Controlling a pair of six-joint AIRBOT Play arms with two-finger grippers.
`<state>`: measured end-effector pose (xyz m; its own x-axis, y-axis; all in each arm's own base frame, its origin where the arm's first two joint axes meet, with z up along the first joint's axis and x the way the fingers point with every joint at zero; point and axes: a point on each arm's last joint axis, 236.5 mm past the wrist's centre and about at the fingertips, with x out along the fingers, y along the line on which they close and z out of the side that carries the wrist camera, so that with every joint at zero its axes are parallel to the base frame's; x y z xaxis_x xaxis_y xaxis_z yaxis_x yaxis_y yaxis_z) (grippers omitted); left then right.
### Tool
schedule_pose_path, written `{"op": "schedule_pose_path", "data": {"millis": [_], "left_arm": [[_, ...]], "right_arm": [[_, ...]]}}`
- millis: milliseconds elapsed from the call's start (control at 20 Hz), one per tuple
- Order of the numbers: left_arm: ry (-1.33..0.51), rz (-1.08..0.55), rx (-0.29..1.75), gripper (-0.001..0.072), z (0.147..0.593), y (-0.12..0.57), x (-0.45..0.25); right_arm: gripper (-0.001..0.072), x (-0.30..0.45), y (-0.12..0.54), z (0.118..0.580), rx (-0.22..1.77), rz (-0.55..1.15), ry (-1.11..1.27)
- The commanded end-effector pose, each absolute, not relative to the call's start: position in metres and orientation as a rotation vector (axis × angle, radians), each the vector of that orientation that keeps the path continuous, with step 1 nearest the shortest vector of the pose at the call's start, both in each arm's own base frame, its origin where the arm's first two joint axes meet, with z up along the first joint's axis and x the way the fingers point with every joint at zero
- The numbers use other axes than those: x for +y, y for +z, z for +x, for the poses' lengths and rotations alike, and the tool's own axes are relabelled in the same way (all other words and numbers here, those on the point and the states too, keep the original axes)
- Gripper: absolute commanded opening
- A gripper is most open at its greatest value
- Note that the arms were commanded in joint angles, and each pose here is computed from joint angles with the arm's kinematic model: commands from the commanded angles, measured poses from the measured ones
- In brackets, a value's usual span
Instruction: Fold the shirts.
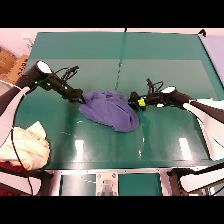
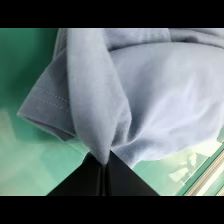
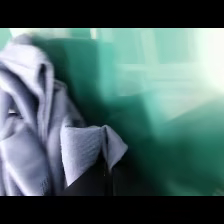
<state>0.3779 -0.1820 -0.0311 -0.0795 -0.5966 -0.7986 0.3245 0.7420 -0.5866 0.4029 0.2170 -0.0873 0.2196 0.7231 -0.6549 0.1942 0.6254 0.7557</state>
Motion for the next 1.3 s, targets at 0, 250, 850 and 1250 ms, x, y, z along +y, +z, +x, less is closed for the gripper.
{"op": "schedule_pose_path", "data": {"millis": [0, 250, 850, 1250], "left_arm": [[-0.758, -0.211, 1.467, 0.0024, 0.379, -0.034, -0.177], [-0.714, -0.118, 1.546, 0.0024, 0.366, -0.046, -0.155], [-0.562, 0.060, 1.439, 0.0024, 0.384, -0.009, -0.116], [-0.414, 0.138, 0.618, 0.0024, 0.413, 0.300, -0.104]], "right_arm": [[0.0021, 0.225, -0.070, 0.416, 1.299, 0.844, 0.524], [0.0019, 0.188, -0.032, 0.436, 1.203, 0.842, 0.526], [0.0019, 0.077, 0.064, 0.449, 0.959, 0.764, 0.396], [0.0020, -0.007, 0.261, 0.389, 0.508, 0.645, 0.280]]}}
